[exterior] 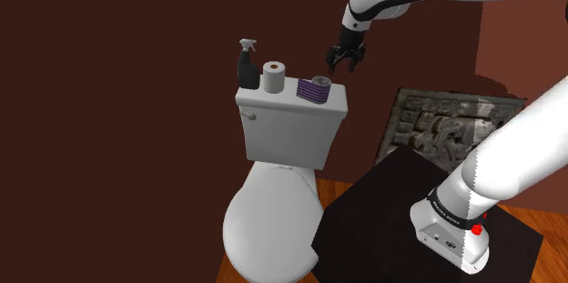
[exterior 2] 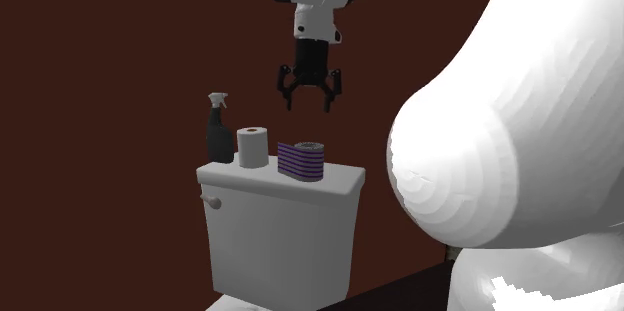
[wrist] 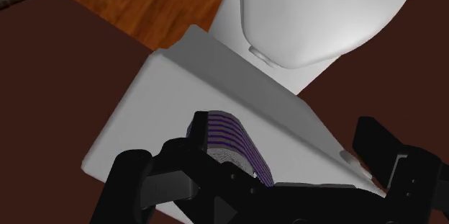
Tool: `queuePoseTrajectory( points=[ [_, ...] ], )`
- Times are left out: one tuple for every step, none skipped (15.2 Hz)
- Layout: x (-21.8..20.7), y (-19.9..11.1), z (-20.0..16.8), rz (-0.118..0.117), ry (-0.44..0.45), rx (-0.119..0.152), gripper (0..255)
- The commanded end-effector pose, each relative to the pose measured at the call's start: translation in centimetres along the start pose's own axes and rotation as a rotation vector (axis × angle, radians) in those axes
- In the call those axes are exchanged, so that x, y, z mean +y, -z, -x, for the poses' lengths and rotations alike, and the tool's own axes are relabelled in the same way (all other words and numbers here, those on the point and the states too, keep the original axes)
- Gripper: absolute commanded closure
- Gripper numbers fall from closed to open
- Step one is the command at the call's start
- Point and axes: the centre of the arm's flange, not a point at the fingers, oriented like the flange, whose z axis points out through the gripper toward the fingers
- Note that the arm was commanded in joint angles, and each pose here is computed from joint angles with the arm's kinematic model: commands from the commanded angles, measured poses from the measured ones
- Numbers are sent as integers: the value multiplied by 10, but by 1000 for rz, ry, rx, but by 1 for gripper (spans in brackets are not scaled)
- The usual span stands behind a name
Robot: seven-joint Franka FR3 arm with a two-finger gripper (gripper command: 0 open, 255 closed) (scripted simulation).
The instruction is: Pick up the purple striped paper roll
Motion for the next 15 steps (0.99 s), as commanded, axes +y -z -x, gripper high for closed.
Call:
queuePoseTrajectory(
  points=[
    [4,-14,-24,5,-20,0,0],
    [6,-21,-36,8,-30,-1,0],
    [8,-27,-47,10,-40,-1,0],
    [10,-33,-58,13,-50,-2,0],
    [12,-40,-70,16,-60,-2,0],
    [15,-46,-81,18,-70,-2,0],
    [17,-52,-93,21,-79,-3,0],
    [20,-58,-104,23,-89,-3,0],
    [23,-65,-115,26,-99,-4,0],
    [25,-71,-126,28,-109,-4,0],
    [28,-77,-138,31,-119,-4,0],
    [32,-83,-149,33,-129,-5,0],
    [35,-90,-160,36,-139,-5,0],
    [36,-92,-164,37,-143,-5,0],
    [36,-98,-165,37,-143,-5,0]
  ],
)
